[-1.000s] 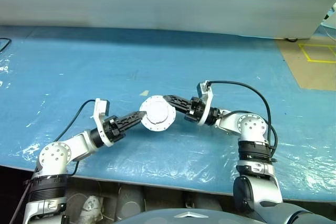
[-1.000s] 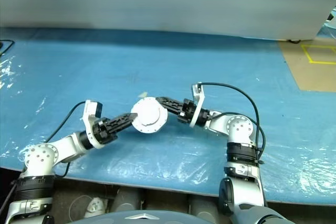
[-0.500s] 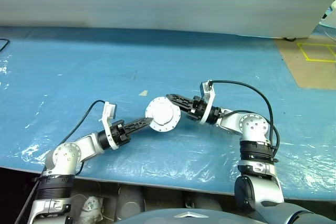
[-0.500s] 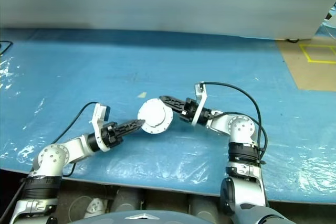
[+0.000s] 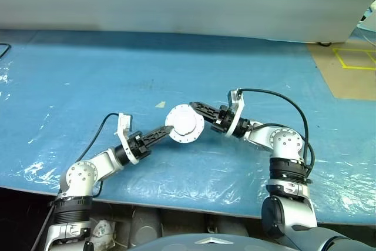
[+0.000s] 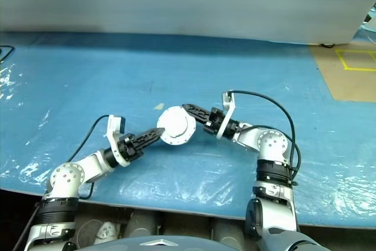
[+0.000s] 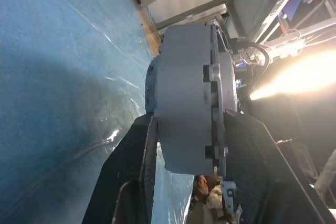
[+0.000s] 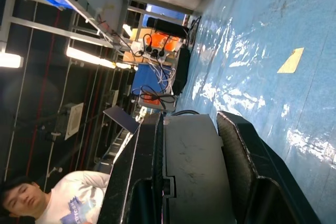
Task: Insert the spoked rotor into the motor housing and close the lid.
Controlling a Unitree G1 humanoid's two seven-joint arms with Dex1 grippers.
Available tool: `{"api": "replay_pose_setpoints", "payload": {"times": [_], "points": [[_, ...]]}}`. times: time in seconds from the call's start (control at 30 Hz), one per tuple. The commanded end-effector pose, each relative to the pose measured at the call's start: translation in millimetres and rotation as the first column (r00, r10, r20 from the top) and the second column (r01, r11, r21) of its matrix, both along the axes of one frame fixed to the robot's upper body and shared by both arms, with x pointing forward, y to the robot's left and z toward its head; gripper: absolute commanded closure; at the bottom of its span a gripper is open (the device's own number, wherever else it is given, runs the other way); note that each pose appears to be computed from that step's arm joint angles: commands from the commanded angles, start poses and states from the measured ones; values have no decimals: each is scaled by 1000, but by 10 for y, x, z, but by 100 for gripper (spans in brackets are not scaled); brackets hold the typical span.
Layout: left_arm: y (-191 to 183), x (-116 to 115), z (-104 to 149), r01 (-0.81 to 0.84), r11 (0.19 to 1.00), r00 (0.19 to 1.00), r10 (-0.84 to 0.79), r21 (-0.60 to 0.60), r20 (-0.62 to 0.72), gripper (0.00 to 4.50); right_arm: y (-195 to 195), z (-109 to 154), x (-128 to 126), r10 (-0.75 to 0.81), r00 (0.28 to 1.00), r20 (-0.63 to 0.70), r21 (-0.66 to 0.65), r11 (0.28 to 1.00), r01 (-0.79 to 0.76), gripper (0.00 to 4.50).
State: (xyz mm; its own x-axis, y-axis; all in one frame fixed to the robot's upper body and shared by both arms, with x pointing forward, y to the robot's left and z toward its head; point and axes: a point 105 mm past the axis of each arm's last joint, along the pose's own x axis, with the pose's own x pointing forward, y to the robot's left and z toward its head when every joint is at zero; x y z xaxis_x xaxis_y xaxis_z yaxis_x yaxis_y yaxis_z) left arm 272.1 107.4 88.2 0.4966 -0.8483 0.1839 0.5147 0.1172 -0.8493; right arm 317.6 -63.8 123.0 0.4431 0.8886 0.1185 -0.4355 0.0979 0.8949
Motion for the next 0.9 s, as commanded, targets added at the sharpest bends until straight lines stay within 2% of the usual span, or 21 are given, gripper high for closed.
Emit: {"api": "replay_pose_setpoints", "payload": {"times": [0.03, 0.07, 0.23, 0.27, 0.77, 0.9], "points": [[-93, 16, 11, 0, 999, 1000, 0, 39, 10, 287, 215, 418, -147, 131, 983, 130, 142, 978, -150, 256], [-100, 14, 12, 0, 999, 1000, 0, 37, 11, 287, 213, 440, -157, 135, 981, 138, 150, 976, -156, 233], [-112, 10, 12, -6, 999, 1000, 6, 32, 10, 287, 203, 445, -107, 115, 985, 131, 148, 980, -134, 42], [-114, 8, 14, -5, 1000, 1000, 5, 30, 10, 287, 201, 440, -96, 111, 986, 127, 150, 980, -130, 18], [-96, 52, 133, -33, 998, 999, 35, -48, 34, 287, 183, 413, -82, 102, 989, 106, 162, 980, -118, 18], [-95, 27, 186, -16, 997, 999, 19, -77, 42, 316, 180, 407, -82, 101, 989, 103, 159, 980, -117, 13]]}}
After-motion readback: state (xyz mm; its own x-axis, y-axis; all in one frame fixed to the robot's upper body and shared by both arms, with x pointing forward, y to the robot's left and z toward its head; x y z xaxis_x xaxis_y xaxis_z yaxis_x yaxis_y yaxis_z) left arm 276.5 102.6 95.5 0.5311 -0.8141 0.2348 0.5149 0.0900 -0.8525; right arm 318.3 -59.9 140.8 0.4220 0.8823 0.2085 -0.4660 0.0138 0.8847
